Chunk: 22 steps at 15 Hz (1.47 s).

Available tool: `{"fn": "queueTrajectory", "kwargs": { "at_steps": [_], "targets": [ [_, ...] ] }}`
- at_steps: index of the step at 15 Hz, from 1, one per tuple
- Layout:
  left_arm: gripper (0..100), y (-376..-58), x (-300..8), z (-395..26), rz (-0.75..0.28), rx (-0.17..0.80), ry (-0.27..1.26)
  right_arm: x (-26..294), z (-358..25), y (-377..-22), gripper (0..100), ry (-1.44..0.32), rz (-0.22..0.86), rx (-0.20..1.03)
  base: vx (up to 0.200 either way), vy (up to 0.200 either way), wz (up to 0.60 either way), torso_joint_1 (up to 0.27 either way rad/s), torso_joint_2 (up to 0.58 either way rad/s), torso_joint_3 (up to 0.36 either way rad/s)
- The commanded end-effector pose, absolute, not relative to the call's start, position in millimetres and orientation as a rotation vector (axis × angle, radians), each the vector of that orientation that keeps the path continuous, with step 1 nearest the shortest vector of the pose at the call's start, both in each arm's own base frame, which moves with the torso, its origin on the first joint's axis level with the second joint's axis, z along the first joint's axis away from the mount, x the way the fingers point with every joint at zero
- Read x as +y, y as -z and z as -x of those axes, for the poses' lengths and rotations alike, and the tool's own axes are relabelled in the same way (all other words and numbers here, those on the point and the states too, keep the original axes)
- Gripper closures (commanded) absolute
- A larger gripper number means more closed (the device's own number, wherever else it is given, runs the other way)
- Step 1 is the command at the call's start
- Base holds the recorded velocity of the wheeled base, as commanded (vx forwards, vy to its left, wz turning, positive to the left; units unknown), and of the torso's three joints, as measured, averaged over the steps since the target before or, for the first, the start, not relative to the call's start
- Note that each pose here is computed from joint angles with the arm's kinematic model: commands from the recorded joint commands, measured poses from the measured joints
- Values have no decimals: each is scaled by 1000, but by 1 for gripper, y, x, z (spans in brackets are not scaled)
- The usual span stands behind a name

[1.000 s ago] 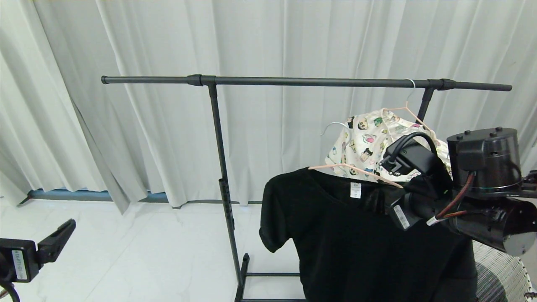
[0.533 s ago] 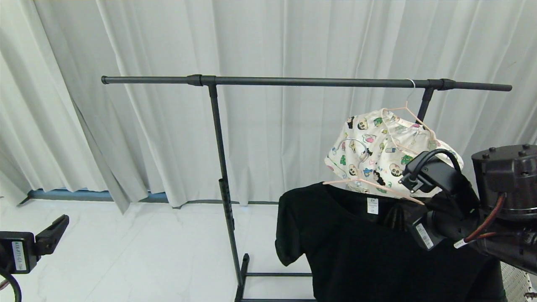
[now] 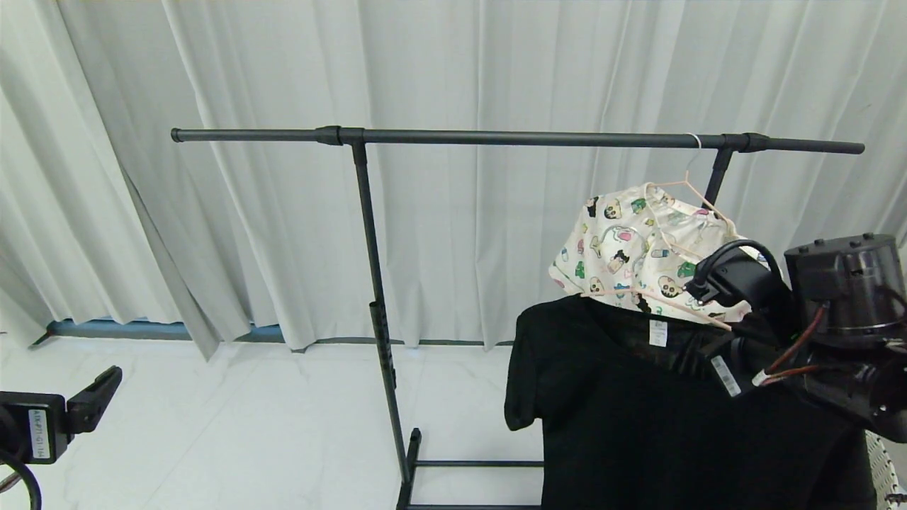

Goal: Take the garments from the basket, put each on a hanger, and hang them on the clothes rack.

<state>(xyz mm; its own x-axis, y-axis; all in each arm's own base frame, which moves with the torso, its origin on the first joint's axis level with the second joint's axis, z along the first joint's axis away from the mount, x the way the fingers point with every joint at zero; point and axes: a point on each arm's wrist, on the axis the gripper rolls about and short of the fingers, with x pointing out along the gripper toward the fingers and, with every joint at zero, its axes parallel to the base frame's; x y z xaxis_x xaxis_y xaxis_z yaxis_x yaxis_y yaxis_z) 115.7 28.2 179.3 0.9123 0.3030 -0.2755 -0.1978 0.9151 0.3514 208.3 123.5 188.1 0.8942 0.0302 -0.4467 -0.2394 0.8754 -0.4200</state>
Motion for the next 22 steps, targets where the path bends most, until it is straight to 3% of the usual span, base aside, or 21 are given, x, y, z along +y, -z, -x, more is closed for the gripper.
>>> {"fn": "queueTrajectory", "kwargs": {
  "at_steps": [1, 3, 8, 20, 22],
  "targets": [
    [0, -178, 26, -115, -344, 334, -245, 126, -238, -187, 100, -42, 442, 462, 0, 0, 0, 0, 0, 0],
    [0, -177, 19, -114, -364, 323, -184, 125, -263, -196, 100, 65, 349, 439, 0, 0, 0, 0, 0, 0],
    [0, -175, 6, -112, -383, 300, -71, 113, -297, -220, 100, 167, 275, 366, 40, 0, 0, 0, 1, 0],
    [0, -173, 2, -107, -386, 286, -44, 118, -304, -247, 100, 162, 285, 283, 200, 0, 0, 2, 4, 2],
    [0, -170, 2, -106, -384, 293, -40, 120, -309, -246, 100, 162, 290, 284, 0, 0, 0, 0, 0, 0]
  ]
}}
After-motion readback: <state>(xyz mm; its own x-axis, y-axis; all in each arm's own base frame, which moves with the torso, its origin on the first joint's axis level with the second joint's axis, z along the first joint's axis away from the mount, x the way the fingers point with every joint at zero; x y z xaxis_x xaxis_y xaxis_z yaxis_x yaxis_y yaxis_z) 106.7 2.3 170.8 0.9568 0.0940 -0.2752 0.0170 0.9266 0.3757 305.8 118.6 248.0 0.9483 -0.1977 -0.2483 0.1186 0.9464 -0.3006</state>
